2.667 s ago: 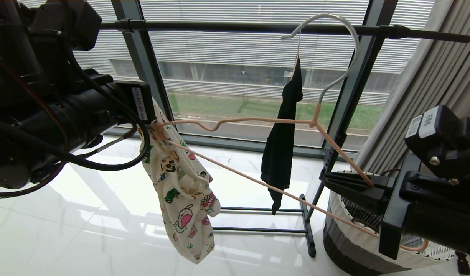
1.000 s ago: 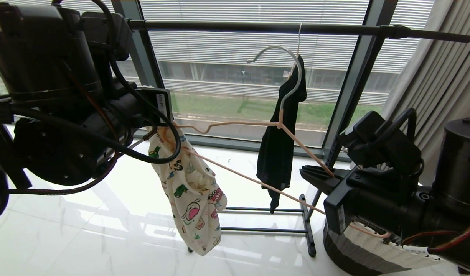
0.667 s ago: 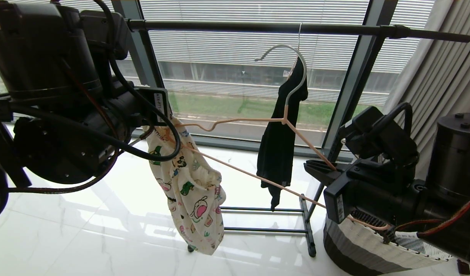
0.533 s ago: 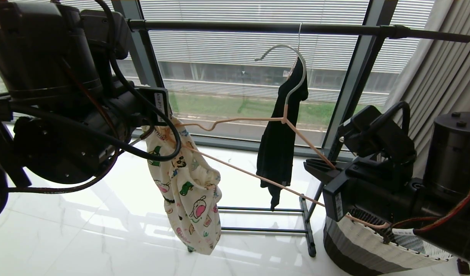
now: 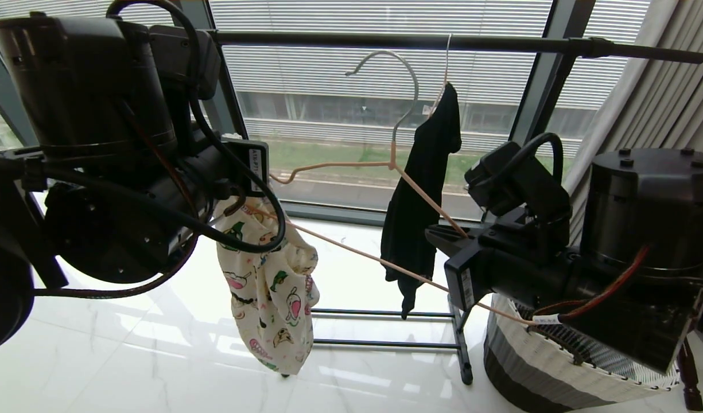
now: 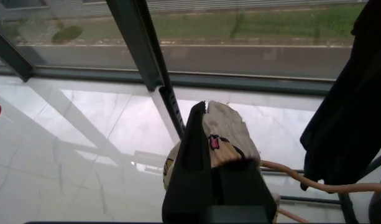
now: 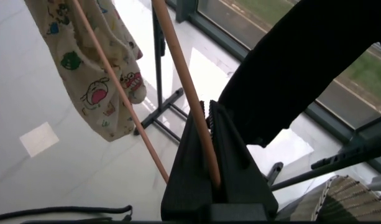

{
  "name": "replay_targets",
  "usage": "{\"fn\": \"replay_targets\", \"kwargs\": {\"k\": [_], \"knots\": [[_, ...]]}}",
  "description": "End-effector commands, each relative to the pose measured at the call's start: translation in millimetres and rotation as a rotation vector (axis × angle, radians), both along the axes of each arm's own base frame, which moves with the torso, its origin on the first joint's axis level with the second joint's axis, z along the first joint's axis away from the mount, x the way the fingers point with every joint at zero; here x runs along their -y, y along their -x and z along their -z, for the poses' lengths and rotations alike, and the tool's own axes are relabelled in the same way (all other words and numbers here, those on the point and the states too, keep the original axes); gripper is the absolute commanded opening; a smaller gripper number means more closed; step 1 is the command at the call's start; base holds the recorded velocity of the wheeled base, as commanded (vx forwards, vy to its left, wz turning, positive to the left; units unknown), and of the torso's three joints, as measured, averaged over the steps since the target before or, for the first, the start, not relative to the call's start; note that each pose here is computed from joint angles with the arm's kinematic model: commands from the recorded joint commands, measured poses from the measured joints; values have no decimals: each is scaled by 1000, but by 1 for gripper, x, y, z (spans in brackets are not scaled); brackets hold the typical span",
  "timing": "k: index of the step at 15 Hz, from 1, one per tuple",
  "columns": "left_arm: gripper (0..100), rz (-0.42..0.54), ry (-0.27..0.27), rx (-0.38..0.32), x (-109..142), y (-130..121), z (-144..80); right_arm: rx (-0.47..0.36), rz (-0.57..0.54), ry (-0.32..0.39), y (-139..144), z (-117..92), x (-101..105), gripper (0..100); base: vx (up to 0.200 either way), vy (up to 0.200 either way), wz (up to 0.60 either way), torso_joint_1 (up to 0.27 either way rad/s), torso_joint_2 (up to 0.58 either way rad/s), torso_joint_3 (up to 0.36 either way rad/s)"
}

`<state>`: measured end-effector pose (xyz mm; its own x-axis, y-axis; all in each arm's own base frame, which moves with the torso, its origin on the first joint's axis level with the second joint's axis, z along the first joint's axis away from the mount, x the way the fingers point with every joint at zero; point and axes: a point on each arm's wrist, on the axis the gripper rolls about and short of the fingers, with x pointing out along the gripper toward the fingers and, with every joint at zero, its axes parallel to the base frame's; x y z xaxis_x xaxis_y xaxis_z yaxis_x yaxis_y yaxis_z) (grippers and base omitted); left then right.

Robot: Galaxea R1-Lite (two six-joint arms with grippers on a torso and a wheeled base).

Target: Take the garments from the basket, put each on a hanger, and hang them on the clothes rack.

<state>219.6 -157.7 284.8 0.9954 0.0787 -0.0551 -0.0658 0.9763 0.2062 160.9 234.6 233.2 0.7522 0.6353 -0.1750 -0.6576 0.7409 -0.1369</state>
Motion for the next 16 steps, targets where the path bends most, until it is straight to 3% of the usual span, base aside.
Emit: {"fn": "replay_targets", "kwargs": {"k": [1,5,8,11,13,16], "knots": [[0,1,-1,-2,1,-1,1,-18,-24,25,0,9,-12,0,0,0,0,0,0,0],[0,15,7,9,3,3,-3,-42,-16,4,-13,13,-34,0,0,0,0,0,0,0],[0,-90,2,36,-2,-1,-13,-43,-3,4,-22,14,-45,0,0,0,0,0,0,0],[0,-171,-20,55,-19,-12,-22,-51,9,19,-23,15,-41,0,0,0,0,0,0,0],[0,-227,-31,62,-32,-19,-26,-43,74,17,-30,11,-30,0,0,0,0,0,0,0],[0,-217,-33,59,-30,-18,-25,-28,104,-2,-36,4,-24,0,0,0,0,0,0,0]]}}
